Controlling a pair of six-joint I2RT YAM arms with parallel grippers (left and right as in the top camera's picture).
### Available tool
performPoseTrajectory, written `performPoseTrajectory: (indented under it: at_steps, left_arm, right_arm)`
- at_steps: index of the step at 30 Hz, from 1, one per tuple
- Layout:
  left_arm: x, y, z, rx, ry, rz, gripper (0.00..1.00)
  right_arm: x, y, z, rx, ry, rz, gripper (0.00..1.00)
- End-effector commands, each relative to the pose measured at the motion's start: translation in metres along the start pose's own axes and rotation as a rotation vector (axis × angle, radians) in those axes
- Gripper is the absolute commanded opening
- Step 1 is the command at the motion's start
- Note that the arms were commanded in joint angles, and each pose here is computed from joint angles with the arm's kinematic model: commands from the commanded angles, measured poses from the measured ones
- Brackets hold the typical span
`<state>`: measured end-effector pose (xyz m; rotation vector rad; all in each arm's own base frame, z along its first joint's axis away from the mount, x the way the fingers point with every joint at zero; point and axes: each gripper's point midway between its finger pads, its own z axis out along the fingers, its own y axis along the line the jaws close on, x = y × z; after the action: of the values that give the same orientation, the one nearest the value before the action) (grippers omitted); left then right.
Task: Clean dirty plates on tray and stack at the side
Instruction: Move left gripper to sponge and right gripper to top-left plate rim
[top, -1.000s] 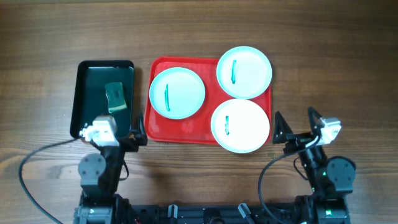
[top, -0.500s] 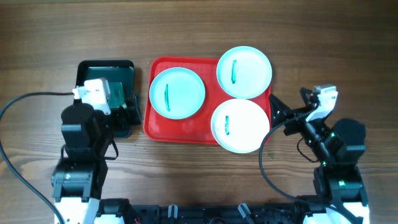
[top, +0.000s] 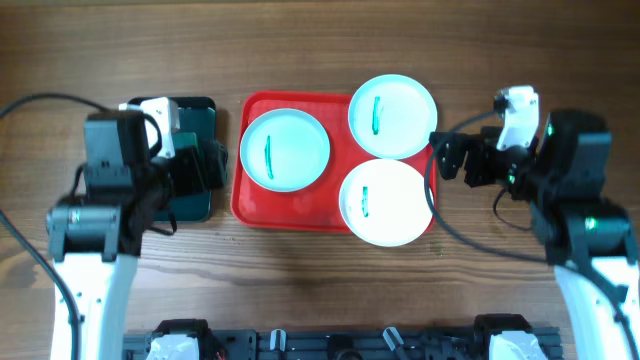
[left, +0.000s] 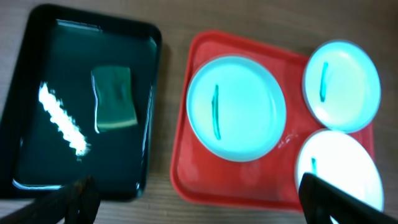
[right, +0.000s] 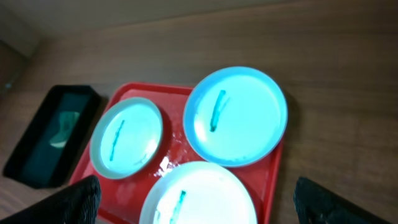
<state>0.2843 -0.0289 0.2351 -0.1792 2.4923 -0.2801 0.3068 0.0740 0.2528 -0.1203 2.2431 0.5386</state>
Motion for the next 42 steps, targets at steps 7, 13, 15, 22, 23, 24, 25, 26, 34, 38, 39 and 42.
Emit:
performPoseTrajectory:
  at_steps: [7,13,15,22,23,24,25,26,34,38,39,42]
  left_arm:
    - [-0.022,-0.019,-0.004,0.088,0.016,-0.011,1.0]
    - [-0.024,-0.018,-0.004,0.077,0.007,-0.011,1.0]
    - [-0.026,0.004,-0.001,-0.041,-0.006,-0.126,1.0]
    - [-0.015,0.078,0.012,-0.276,0.064,-0.423,1.0]
    - [-0.011,0.089,0.014,-0.3,0.085,-0.455,1.0]
    - [-0.009,0.096,0.016,-0.314,0.099,-0.473,1.0]
    - [-0.006,0.1,0.018,-0.323,0.116,-0.485,1.0]
    - [-0.004,0.1,0.02,-0.327,0.127,-0.486,1.0]
    - [-0.009,0.105,0.036,-0.327,0.134,-0.48,1.0]
    - [-0.006,0.105,0.037,-0.329,0.141,-0.481,1.0]
    - [-0.006,0.105,0.037,-0.33,0.144,-0.481,1.0]
    - [-0.004,0.104,0.036,-0.325,0.161,-0.435,1.0]
  right_arm:
    - [-0.024,0.017,0.032,-0.162,0.056,0.092,1.0]
    - [-0.002,0.025,0.057,-0.077,0.145,0.086,1.0]
    - [0.002,0.028,0.062,-0.029,0.153,0.086,0.99]
    - [0.003,0.051,0.103,0.01,0.278,0.081,0.88]
    - [0.004,0.05,0.117,0.04,0.32,0.075,0.87]
    - [0.007,0.051,0.127,0.047,0.349,0.074,0.83]
    - [0.014,0.052,0.14,0.05,0.384,0.072,0.78]
    - [0.021,0.051,0.151,0.054,0.409,0.078,0.71]
    - [0.091,0.083,0.239,0.03,0.532,0.08,0.46]
    - [0.096,0.08,0.253,0.058,0.515,0.089,0.41]
    - [0.097,0.08,0.256,0.057,0.514,0.089,0.41]
    - [0.097,0.08,0.263,0.05,0.501,0.085,0.41]
